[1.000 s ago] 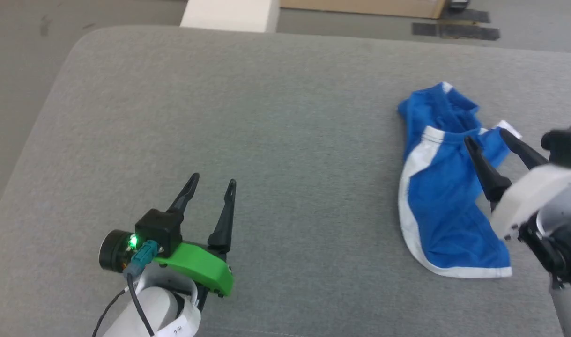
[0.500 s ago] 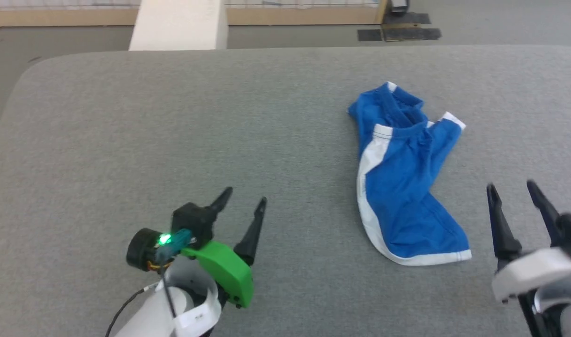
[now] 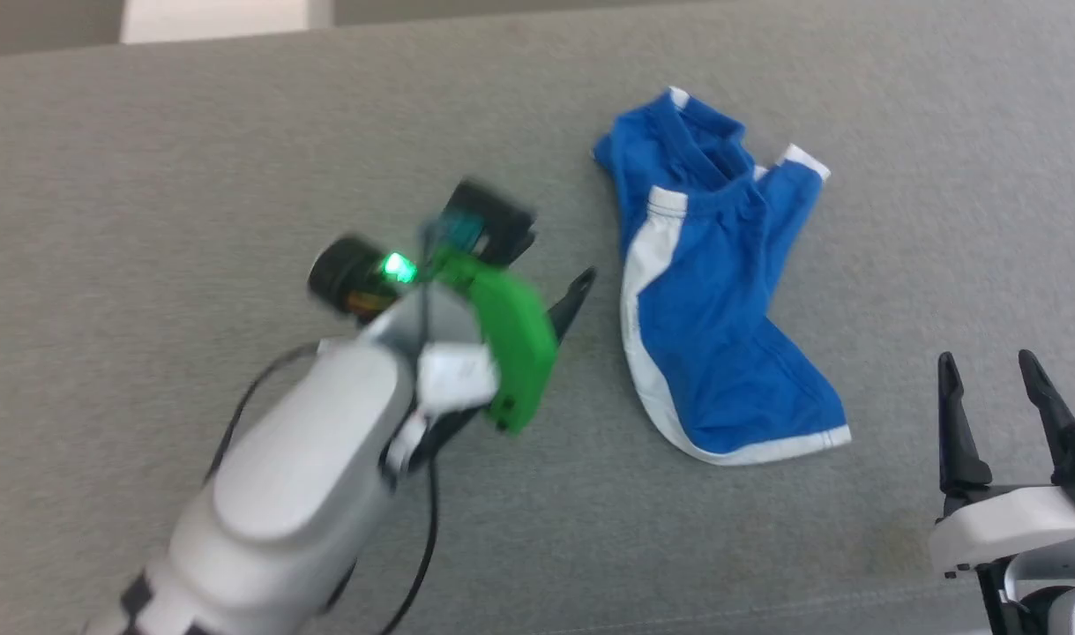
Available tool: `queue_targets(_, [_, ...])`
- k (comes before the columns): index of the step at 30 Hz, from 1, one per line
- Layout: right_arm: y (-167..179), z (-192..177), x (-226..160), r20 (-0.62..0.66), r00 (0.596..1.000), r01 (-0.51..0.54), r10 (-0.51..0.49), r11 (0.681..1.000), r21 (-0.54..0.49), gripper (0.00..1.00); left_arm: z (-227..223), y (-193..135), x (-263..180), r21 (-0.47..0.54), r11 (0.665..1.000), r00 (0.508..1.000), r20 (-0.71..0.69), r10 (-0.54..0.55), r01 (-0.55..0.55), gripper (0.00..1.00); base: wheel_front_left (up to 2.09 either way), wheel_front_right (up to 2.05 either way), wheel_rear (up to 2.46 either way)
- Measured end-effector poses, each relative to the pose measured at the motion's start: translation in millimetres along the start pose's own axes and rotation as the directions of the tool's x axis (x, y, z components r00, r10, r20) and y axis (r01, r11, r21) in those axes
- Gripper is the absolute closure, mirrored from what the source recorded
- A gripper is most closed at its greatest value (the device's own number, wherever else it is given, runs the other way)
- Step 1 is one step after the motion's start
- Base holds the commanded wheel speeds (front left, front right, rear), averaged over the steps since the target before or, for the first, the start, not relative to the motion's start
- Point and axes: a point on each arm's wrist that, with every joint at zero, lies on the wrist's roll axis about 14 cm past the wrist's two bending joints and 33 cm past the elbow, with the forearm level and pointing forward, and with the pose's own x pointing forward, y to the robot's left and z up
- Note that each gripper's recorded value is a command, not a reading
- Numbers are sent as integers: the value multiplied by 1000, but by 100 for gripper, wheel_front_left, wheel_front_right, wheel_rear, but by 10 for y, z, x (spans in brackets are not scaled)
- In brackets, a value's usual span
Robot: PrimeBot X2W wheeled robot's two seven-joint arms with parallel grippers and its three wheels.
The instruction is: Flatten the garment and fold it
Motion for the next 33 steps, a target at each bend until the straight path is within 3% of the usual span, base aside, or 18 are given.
queue_targets(9, [-126, -299, -133, -76, 996, 48, -47, 999, 10, 0, 43, -139, 583, -60, 988, 963, -224, -153, 143, 0, 0, 0, 0])
queue_targets(21, [-223, -568, -201, -149, 985, 93, -89, 995, 18, 0, -301, -114, 1045, -123, 982, 919, -351, -178, 144, 0, 0, 0, 0])
queue_targets(23, [-207, -598, -199, -158, 984, 89, -85, 996, 18, 0, -332, -124, 1072, -133, 980, 919, -349, -185, 147, 100, 0, 0, 0])
queue_targets(33, [-54, -566, -70, -149, 988, 37, -34, 999, 22, 0, 7, 210, 921, -162, 985, 987, -143, -74, 50, 100, 0, 0, 0])
